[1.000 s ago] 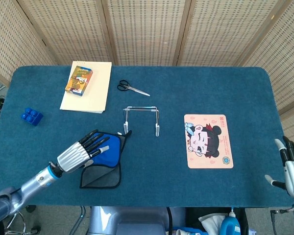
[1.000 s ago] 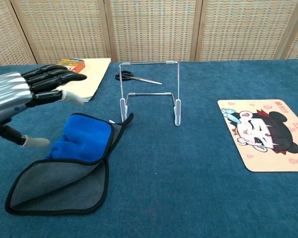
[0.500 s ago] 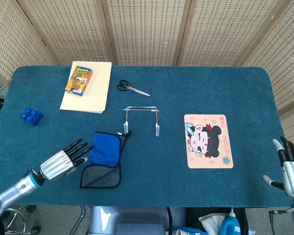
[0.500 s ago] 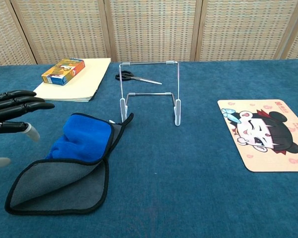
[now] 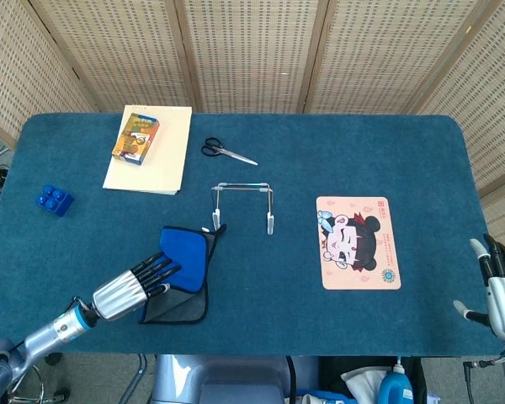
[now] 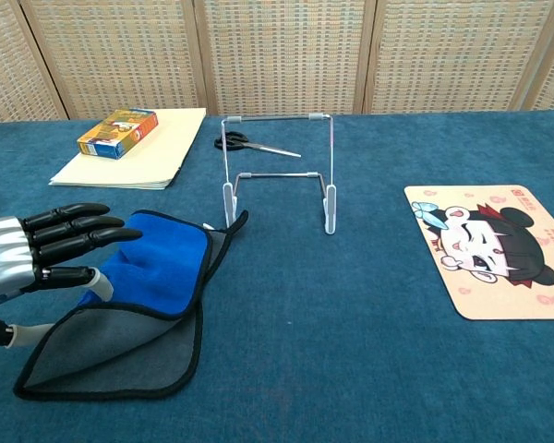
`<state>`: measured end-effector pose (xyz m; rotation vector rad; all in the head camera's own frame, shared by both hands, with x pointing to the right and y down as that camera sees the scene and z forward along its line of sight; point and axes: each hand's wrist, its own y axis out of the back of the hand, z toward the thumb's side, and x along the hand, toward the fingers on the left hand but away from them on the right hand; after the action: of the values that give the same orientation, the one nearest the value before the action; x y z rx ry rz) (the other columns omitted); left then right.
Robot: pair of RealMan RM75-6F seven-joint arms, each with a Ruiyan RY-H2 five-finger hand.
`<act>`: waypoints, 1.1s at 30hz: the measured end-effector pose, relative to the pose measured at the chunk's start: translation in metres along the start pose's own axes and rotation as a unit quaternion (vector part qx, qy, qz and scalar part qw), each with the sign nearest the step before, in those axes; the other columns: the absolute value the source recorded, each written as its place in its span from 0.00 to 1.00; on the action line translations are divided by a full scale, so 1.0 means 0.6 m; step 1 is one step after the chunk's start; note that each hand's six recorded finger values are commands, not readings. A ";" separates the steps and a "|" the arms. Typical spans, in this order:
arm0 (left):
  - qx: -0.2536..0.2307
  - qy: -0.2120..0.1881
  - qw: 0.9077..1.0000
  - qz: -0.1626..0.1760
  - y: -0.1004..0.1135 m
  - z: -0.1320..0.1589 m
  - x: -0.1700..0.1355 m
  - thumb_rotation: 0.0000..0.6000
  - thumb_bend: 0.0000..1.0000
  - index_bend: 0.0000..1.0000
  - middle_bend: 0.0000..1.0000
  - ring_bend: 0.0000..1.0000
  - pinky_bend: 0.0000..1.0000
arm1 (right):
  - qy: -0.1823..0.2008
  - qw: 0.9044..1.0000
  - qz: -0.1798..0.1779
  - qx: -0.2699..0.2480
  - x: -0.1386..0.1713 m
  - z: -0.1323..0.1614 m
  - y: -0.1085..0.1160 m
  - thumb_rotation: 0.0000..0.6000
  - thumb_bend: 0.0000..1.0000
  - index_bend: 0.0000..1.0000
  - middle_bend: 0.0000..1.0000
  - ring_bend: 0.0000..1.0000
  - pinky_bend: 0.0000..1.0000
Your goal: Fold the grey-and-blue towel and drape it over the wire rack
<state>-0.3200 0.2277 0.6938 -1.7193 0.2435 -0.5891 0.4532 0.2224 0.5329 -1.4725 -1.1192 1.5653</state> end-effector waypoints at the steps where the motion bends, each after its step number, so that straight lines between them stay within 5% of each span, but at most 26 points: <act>1: 0.001 -0.003 1.000 0.000 -0.001 0.003 0.002 1.00 0.40 0.40 0.00 0.00 0.00 | 0.000 1.000 0.000 0.000 0.000 0.000 0.000 1.00 0.00 0.00 0.00 0.00 0.00; 13: 0.016 -0.038 0.999 0.021 0.004 0.031 0.029 1.00 0.45 0.70 0.00 0.00 0.00 | 0.000 1.000 0.001 -0.004 0.000 -0.002 0.003 1.00 0.00 0.00 0.00 0.00 0.00; 20: 0.013 -0.062 0.997 0.045 0.013 0.061 0.061 1.00 0.45 0.74 0.00 0.00 0.00 | -0.001 1.000 0.001 -0.005 0.000 -0.003 0.003 1.00 0.00 0.00 0.00 0.00 0.00; 23: 0.013 -0.074 0.996 0.054 0.017 0.079 0.077 1.00 0.43 0.59 0.00 0.00 0.00 | -0.002 1.000 0.002 -0.005 -0.001 -0.003 0.002 1.00 0.00 0.00 0.00 0.00 0.00; 25: 0.015 -0.079 0.995 0.056 0.017 0.089 0.085 1.00 0.36 0.24 0.00 0.00 0.00 | -0.002 1.000 0.003 -0.005 -0.001 -0.003 0.002 1.00 0.00 0.00 0.00 0.00 0.00; 27: 0.022 -0.083 0.995 0.053 0.014 0.096 0.093 1.00 0.29 0.03 0.00 0.00 0.00 | -0.002 1.000 0.004 -0.004 0.000 -0.003 0.002 1.00 0.00 0.00 0.00 0.00 0.00; 33: 0.014 -0.079 0.996 0.033 0.001 0.119 0.107 1.00 0.23 0.00 0.00 0.00 0.00 | -0.002 1.000 0.004 -0.005 0.000 -0.004 0.003 1.00 0.00 0.00 0.00 0.00 0.00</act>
<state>-0.2291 0.2581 0.7003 -1.7152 0.1784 -0.4045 0.4558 0.2221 0.5314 -1.4824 -1.1264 1.5719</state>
